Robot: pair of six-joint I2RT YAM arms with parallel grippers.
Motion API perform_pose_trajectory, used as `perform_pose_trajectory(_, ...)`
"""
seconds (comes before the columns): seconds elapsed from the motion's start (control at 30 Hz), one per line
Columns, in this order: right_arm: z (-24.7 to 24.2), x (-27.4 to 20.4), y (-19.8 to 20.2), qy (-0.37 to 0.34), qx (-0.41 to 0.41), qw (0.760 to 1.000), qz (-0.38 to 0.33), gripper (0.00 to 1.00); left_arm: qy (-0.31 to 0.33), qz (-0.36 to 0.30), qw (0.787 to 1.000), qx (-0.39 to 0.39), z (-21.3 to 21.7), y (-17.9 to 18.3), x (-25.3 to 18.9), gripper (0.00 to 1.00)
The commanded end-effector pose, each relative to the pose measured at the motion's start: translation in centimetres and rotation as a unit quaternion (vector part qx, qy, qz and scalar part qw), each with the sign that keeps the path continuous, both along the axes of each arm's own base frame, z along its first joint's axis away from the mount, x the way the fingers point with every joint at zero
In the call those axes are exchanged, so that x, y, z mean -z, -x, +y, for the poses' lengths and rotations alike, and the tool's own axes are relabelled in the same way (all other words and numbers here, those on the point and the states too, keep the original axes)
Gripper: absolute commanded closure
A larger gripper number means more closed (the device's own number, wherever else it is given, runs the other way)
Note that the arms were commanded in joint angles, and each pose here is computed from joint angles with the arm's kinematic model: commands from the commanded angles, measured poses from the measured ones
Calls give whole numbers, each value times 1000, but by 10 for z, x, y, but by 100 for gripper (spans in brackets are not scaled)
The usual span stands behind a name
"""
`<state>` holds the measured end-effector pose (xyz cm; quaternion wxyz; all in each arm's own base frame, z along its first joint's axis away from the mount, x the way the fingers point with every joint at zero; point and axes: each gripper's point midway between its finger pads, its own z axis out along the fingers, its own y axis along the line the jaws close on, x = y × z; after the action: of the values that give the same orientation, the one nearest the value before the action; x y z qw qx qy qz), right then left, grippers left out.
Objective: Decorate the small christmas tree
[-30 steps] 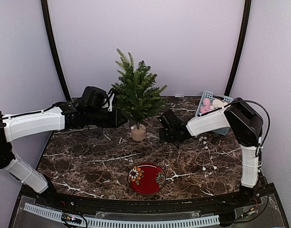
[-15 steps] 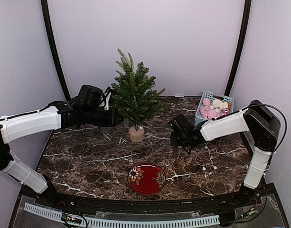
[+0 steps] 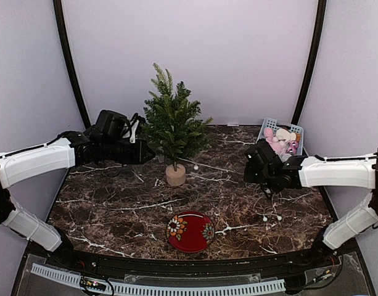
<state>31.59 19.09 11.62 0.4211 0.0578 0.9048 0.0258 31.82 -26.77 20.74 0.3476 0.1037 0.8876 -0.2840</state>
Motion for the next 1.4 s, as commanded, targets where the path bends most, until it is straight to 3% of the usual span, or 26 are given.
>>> perform_pose_trajectory(0.0,-7,-44,4,-15,-12,998,-53,100,12,-28,999,19,3,3,-17,100)
perform_pose_trajectory(0.27,23,-146,3,-91,-111,976,-164,100,11,-29,999,40,0,6,-15,100)
perform_pose_trajectory(0.5,47,-204,-3,-94,-165,957,-221,100,8,-26,999,42,-1,6,-11,100)
perform_pose_trajectory(1.0,94,-250,-17,-120,-233,931,-253,100,-4,-24,999,44,2,6,-7,100)
perform_pose_trajectory(1.37,108,-231,-60,-94,-218,944,-230,100,-8,-23,999,45,4,7,-3,100)
